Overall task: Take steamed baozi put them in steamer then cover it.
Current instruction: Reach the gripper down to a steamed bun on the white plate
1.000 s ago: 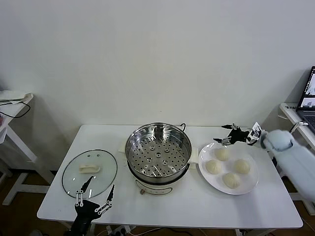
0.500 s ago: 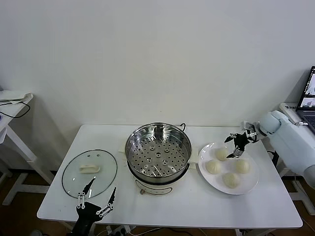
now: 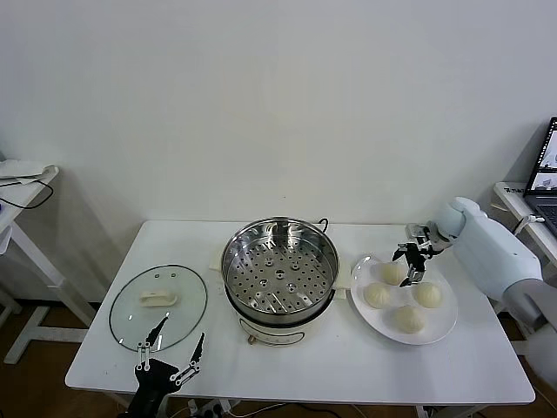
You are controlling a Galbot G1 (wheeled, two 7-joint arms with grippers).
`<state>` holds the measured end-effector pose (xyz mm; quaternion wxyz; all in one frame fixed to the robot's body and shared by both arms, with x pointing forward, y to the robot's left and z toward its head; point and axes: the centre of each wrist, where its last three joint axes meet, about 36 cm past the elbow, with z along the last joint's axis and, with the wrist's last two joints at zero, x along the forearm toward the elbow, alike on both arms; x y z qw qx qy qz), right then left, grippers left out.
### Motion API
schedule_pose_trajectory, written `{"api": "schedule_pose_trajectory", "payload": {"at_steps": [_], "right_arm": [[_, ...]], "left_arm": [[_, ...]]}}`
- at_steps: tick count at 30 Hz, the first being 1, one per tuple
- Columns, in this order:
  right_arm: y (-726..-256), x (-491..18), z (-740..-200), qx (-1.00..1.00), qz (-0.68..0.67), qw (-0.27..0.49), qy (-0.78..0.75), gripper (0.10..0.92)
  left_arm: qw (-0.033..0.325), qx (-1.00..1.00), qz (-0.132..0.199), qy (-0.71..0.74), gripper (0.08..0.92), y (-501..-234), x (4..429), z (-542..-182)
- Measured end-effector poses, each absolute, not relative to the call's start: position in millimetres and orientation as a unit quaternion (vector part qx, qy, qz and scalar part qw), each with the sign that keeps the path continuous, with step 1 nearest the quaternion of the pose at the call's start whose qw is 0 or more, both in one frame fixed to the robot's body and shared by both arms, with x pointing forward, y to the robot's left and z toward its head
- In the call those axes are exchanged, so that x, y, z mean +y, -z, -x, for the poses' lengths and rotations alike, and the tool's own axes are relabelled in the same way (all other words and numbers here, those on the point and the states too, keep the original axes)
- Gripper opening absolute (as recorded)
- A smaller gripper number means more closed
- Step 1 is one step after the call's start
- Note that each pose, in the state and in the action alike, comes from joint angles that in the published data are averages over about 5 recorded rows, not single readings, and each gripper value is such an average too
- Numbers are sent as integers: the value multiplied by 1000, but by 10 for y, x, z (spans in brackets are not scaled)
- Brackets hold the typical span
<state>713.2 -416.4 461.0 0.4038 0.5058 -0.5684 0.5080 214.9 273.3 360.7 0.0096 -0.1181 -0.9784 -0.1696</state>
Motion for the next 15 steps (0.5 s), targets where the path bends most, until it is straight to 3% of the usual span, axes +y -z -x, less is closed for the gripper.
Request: {"api": "schedule_pose_trajectory", "payload": {"at_steps": [15], "right_arm": [[-4753,-4091,-7183,-551,-507,390,-536,672]], "left_arm": [[10,-979,117,167,823,-3599,2721,-2140]]}}
